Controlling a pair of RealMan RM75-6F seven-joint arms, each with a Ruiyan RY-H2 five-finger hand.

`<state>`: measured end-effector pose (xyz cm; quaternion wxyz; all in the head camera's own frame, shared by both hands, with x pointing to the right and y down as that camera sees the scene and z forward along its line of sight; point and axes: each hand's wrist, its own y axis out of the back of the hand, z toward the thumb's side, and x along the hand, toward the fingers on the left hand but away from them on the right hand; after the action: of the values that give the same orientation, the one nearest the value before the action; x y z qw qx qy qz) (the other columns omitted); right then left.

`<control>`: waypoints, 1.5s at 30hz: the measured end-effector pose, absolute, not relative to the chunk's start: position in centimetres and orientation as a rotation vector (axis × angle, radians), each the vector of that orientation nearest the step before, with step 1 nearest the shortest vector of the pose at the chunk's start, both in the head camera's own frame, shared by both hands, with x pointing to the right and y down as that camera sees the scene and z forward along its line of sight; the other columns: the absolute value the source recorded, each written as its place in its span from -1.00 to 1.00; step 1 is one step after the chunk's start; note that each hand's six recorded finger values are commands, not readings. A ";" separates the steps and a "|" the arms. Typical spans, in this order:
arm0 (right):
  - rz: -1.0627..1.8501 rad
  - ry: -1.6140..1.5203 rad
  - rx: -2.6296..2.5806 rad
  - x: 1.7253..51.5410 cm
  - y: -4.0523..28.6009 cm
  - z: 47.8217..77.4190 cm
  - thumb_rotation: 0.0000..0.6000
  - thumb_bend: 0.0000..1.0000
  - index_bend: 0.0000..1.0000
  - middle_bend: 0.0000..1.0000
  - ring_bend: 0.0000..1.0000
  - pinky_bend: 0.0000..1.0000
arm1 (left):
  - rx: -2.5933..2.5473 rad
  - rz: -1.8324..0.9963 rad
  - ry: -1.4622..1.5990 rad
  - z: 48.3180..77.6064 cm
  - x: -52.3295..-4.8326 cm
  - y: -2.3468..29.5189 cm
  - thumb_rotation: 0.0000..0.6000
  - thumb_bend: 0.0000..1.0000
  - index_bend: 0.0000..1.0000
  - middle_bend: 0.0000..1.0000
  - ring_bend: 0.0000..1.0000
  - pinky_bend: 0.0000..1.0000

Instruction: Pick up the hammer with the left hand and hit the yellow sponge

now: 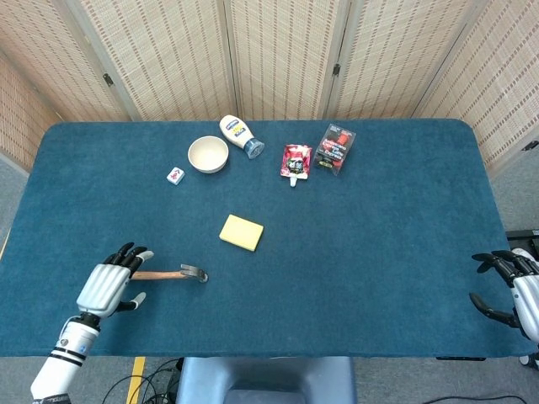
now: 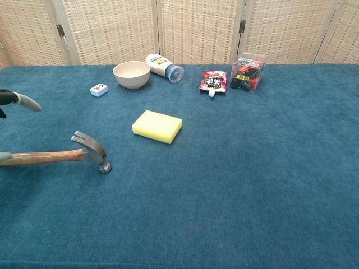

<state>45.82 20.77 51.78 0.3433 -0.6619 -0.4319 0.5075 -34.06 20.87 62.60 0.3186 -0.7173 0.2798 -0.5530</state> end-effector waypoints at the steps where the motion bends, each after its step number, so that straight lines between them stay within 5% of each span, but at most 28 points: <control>1: 1.319 -1.122 -1.720 45.8 20.8 51.8 1.00 -0.67 -0.38 -0.09 -0.51 -0.46 | -1.893 -1.459 0.729 63.0 -33.8 20.9 1.00 -0.37 -0.61 -0.65 -0.82 -0.48; 16: 1.343 -1.134 -1.711 46.4 21.3 51.8 1.00 -0.67 -0.38 -0.09 -0.51 -0.46 | -1.936 -1.541 0.629 69.2 -31.3 20.3 1.00 -0.38 -0.44 -0.55 -0.82 -0.49; 24: 1.351 -1.131 -1.712 46.5 21.2 52.0 1.00 -0.67 -0.38 -0.09 -0.51 -0.46 | -1.952 -1.550 0.609 69.8 -30.7 20.4 1.00 -0.37 -0.39 -0.50 -0.82 -0.49; 45: 1.364 -1.125 -1.711 46.4 21.3 52.1 1.00 -0.67 -0.38 -0.09 -0.51 -0.46 | -1.972 -1.564 0.588 70.5 -30.8 20.5 1.00 0.06 -0.29 -0.35 -0.68 -0.49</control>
<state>46.40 21.26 52.11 0.3341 -0.6553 -0.4309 0.5227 -30.81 20.52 70.46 0.2748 -0.7336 0.2188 -0.5818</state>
